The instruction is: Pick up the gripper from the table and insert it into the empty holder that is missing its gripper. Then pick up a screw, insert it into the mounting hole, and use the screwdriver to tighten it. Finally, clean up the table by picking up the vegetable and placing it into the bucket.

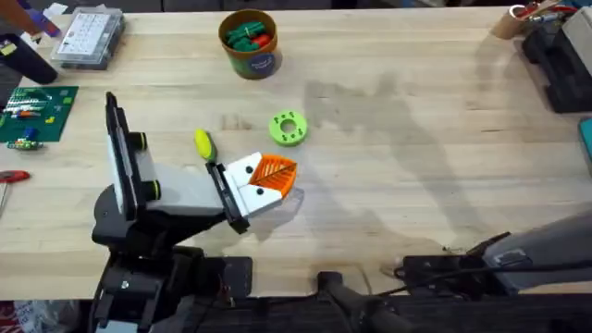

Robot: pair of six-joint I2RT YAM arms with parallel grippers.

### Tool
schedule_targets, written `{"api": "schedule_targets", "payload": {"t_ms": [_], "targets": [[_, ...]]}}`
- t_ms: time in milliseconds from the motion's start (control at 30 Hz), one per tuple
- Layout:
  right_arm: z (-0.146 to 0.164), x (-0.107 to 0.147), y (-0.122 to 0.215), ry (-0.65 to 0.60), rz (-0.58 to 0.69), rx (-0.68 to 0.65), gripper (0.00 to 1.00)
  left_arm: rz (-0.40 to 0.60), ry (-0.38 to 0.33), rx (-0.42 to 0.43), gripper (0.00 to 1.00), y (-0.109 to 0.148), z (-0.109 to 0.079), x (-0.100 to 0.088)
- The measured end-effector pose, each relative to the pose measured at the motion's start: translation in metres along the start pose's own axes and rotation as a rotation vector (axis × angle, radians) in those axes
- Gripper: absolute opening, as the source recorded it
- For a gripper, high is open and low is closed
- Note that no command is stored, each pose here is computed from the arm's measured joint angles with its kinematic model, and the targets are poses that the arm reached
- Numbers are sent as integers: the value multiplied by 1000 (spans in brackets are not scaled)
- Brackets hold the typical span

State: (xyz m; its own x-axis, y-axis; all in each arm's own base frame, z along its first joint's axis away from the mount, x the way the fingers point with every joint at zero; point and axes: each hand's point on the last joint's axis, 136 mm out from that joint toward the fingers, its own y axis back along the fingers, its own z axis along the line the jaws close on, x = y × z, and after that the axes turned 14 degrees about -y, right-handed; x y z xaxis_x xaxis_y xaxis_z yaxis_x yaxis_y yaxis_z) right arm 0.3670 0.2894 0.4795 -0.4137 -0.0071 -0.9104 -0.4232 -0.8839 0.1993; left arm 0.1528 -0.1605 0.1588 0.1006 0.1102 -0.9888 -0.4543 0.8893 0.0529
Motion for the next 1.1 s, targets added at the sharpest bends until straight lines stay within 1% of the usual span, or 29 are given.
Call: {"api": "schedule_targets", "payload": {"t_ms": [200,300,400,500,667,733,833,1000,1100], "targets": [[12,11,-31,45,-32,-98,22,0,0,0,5,0,0,0],[18,14,-40,52,-61,-163,22,0,0,0,5,0,0,0],[17,17,-48,44,-90,-208,21,0,0,-1,5,0,0,0],[15,27,-55,30,-103,-254,21,0,0,-1,5,0,0,0],[13,56,-62,-27,-54,-290,21,0,0,-3,5,0,1,0],[16,65,-60,-38,-38,-296,21,0,-1,-3,5,0,1,0],[26,70,-51,-31,-36,-308,21,0,0,-3,5,0,1,0],[51,64,-22,41,-100,-344,20,0,-1,-3,5,0,1,0],[65,65,-4,93,-149,-367,20,0,-1,-3,5,0,1,0]]}}
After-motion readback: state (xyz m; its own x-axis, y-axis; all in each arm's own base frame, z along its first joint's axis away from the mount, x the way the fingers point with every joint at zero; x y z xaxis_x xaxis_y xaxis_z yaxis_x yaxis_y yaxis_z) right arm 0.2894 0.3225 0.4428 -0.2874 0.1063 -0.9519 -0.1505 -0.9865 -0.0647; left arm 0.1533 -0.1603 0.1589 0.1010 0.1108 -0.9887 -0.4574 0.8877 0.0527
